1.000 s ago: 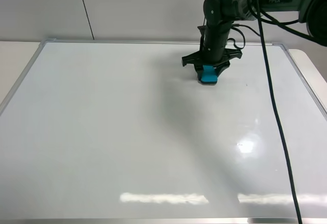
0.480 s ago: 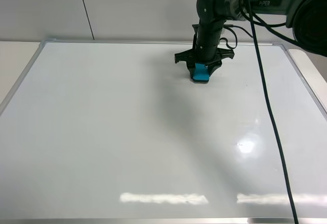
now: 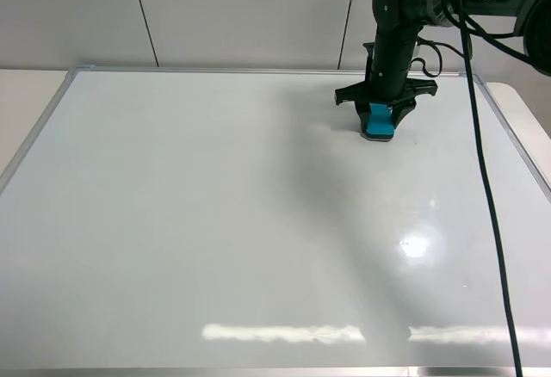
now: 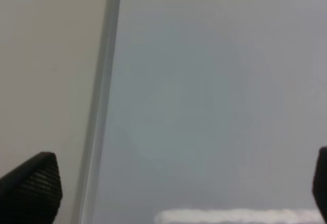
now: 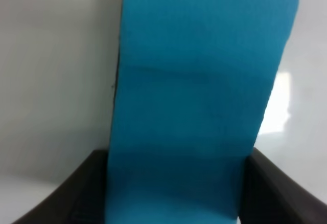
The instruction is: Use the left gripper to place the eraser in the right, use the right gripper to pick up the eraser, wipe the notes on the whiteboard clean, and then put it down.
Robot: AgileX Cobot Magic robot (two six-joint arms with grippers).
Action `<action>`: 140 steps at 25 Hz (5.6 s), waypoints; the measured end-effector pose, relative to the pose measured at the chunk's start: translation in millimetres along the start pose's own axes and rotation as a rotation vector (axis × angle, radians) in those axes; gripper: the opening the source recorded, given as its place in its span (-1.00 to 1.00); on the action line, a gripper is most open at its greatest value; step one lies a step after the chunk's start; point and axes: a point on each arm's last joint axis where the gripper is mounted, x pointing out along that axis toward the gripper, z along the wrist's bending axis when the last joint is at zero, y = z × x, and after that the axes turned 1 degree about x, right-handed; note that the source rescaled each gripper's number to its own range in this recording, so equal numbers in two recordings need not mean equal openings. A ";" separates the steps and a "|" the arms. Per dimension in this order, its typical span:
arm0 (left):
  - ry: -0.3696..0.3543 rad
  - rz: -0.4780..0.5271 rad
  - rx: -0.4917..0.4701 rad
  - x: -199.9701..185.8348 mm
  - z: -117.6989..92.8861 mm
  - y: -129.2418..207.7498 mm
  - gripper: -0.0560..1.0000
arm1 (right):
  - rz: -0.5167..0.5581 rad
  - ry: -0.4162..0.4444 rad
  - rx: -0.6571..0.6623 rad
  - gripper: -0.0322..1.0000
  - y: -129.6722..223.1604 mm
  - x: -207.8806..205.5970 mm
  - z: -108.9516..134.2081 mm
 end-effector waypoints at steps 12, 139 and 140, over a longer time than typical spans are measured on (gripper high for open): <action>0.000 0.000 0.000 0.0 0.0 0.0 1.00 | 0.004 0.025 -0.050 -0.94 77.3 -4.6 -23.7; 0.000 0.000 0.000 0.0 0.0 0.0 1.00 | -0.965 -0.070 0.088 1.00 455.7 -189.9 -116.4; 0.000 0.000 0.000 0.0 0.0 0.0 1.00 | -0.966 -0.070 0.088 1.00 455.6 -189.9 -116.4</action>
